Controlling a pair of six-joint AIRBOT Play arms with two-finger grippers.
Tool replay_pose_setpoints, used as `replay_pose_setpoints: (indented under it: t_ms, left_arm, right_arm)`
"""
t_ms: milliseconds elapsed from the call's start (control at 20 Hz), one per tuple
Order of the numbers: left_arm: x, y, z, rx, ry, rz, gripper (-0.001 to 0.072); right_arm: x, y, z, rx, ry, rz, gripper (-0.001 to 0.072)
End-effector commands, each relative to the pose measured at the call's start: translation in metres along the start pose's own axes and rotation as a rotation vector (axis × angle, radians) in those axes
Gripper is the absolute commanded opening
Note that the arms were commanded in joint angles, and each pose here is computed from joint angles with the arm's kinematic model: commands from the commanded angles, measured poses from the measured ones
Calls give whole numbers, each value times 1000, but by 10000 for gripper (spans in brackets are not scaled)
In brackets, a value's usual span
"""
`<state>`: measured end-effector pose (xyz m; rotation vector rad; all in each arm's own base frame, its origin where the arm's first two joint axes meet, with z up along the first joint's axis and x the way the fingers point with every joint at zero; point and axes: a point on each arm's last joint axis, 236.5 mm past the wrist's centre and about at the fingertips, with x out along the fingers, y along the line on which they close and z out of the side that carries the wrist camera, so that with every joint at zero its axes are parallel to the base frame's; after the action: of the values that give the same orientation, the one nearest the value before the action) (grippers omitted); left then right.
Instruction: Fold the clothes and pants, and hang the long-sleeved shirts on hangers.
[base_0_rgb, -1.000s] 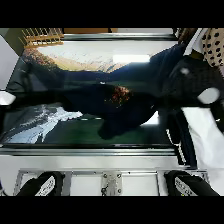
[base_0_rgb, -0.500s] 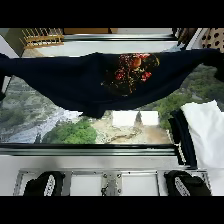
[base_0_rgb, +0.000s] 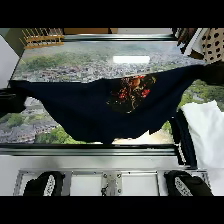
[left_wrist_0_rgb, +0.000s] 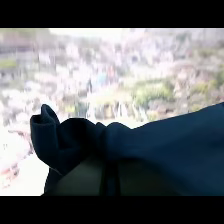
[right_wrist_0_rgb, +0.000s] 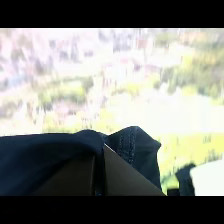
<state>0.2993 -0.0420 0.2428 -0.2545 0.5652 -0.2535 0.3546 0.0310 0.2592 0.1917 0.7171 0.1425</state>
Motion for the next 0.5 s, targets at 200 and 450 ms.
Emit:
replay_pose_setpoints:
  t_ms: [200, 450]
  left_arm:
    - [173, 56, -17, -114, 175, -1, 7]
    - [221, 53, -67, -143, 442, -72, 7]
  right_arm:
    - [173, -46, -87, 159, 444, -15, 14]
    - [202, -56, -83, 171, 404, -27, 533]
